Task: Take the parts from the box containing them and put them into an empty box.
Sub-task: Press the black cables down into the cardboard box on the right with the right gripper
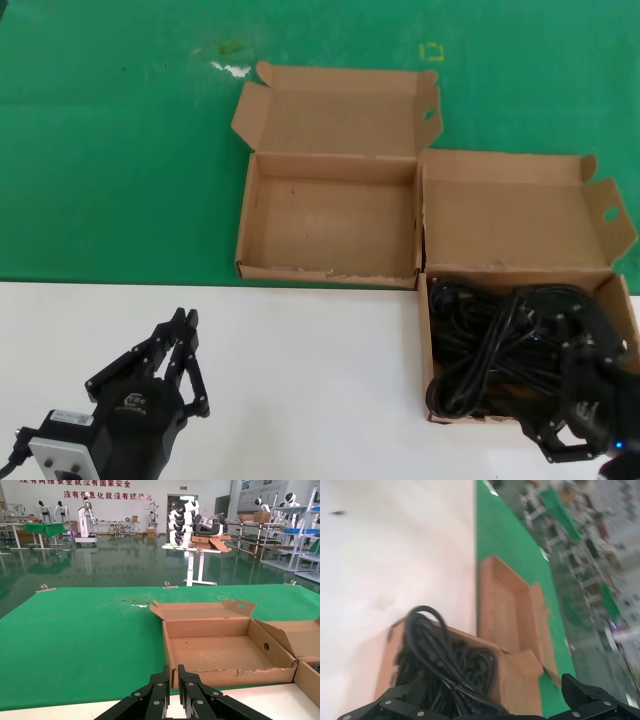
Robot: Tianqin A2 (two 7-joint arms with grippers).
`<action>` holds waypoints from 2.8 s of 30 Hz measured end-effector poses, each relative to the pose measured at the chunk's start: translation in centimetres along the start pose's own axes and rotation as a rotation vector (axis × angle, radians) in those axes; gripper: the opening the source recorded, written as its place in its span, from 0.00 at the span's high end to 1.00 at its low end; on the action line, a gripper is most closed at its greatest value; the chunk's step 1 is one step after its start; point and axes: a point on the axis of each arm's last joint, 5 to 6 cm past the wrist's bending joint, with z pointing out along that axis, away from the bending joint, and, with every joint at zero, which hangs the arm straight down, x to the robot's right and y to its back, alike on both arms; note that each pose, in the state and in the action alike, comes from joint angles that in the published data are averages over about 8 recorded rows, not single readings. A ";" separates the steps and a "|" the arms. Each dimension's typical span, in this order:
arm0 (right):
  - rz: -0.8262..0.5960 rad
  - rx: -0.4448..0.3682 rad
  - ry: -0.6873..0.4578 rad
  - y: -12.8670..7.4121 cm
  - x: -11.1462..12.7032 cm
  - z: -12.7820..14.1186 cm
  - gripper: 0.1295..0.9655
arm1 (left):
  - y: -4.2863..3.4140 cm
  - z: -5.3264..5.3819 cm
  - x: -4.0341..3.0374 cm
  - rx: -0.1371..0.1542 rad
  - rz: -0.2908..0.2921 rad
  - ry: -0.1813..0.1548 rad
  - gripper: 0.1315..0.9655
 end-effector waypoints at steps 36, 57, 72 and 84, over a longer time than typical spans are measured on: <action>-0.286 0.036 -0.138 1.5 2.6 3.2 0.28 | 0.00 0.0 0.00 0.000 0.000 0.000 0.96; -0.302 0.038 -0.183 1.4 2.3 3.3 0.80 | 0.00 0.0 0.00 0.000 0.000 0.000 0.96; -0.315 0.034 -0.196 0.8 3.0 2.7 0.95 | 0.00 0.0 0.00 0.000 0.000 0.000 0.96; -0.325 -0.001 -0.139 -1.2 7.8 1.0 0.97 | 0.00 0.0 0.00 0.000 0.000 0.000 0.96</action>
